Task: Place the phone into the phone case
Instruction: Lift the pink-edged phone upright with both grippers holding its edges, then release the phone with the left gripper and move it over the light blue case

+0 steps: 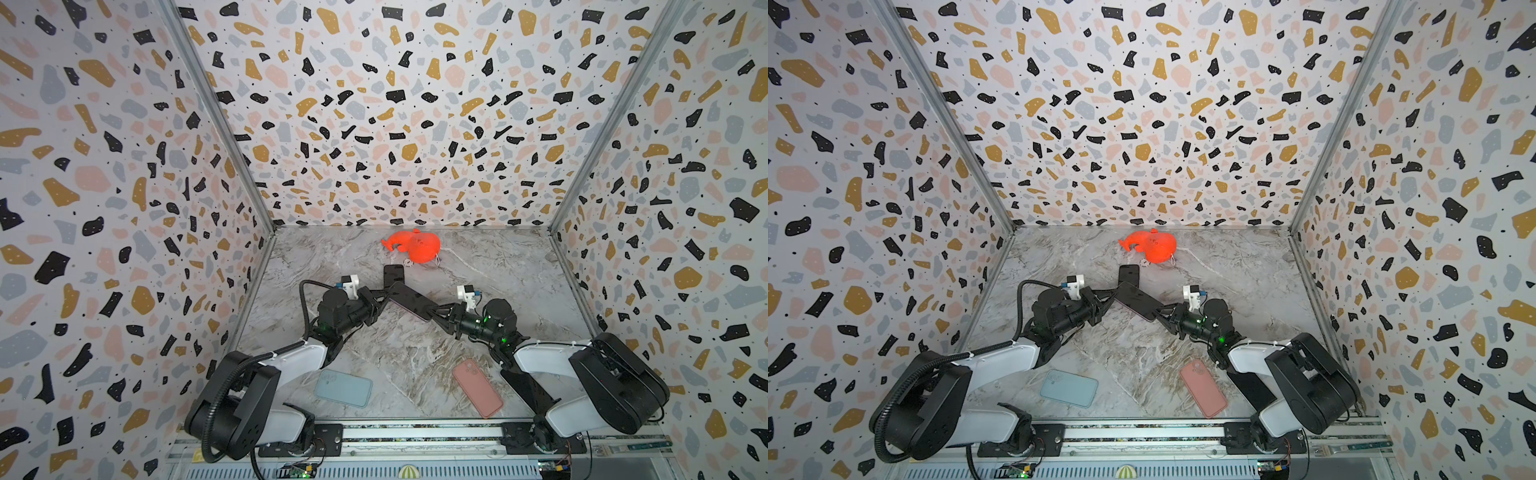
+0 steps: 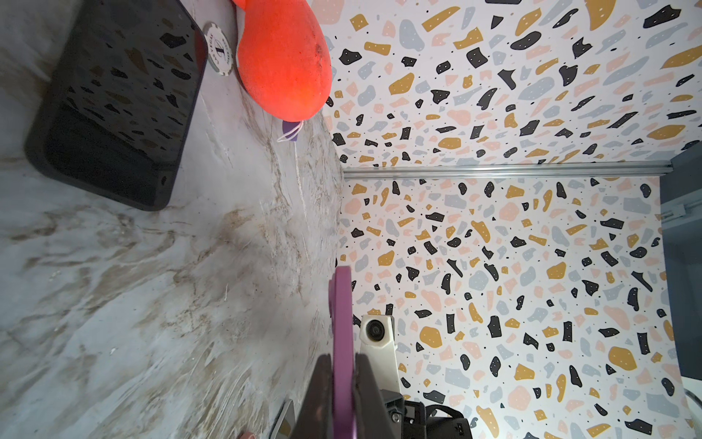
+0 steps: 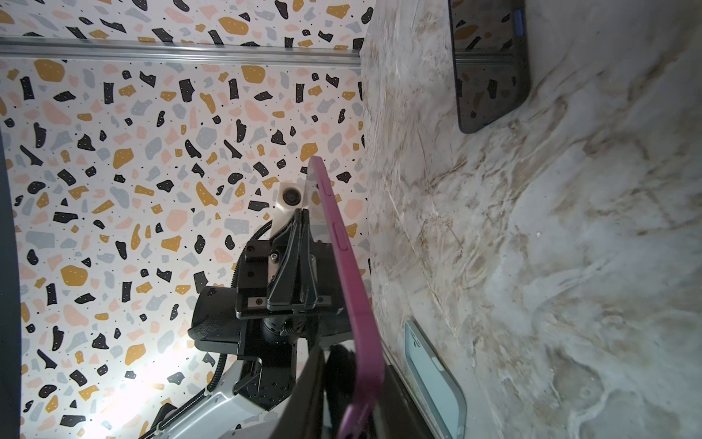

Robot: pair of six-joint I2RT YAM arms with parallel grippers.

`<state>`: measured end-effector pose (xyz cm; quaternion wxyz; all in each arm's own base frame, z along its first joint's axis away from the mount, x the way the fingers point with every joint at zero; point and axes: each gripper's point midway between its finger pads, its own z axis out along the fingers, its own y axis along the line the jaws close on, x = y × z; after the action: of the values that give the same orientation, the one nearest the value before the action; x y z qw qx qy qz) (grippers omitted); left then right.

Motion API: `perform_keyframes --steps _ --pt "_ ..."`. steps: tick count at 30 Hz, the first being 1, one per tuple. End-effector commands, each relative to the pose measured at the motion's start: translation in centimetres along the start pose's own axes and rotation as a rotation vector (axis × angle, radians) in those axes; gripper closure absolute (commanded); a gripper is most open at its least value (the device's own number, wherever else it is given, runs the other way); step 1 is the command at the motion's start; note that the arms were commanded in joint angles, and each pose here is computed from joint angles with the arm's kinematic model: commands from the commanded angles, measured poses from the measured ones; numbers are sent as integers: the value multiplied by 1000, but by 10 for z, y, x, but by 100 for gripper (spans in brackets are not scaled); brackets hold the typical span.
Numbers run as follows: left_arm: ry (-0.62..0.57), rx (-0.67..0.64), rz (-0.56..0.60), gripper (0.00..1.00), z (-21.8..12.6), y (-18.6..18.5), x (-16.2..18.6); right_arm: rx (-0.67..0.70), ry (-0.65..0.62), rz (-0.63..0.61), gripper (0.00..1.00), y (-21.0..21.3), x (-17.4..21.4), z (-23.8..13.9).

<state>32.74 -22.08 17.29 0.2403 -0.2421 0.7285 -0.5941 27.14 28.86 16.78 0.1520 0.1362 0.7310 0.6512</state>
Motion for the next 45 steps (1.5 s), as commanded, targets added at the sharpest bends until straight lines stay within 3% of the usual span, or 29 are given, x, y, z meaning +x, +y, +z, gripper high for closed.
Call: perform_keyframes --steps 1,3,11,17,20,27,32,38,45 --pt "8 5 56 100 0 -4 1 -86 -4 -65 83 28 -3 -2" --pt "15 -7 75 100 -1 -4 2 -90 -3 -64 85 29 -4 -2" --pt "17 -186 157 61 -12 25 4 -76 12 -89 97 28 -9 -4" --pt "52 -456 203 28 -35 70 9 -7 27 -107 100 13 -10 -9" --pt "93 -595 237 21 -51 88 12 29 29 -132 100 6 -10 -13" --pt "194 -803 277 17 -86 123 28 83 92 -194 100 -1 1 -16" --pt "226 -877 323 17 -110 130 34 109 134 -239 100 -3 12 -19" --pt "279 -1023 259 27 -143 151 51 149 194 -283 100 -4 21 -20" --pt "262 -1049 213 29 -158 155 62 149 202 -310 100 -2 22 -21"
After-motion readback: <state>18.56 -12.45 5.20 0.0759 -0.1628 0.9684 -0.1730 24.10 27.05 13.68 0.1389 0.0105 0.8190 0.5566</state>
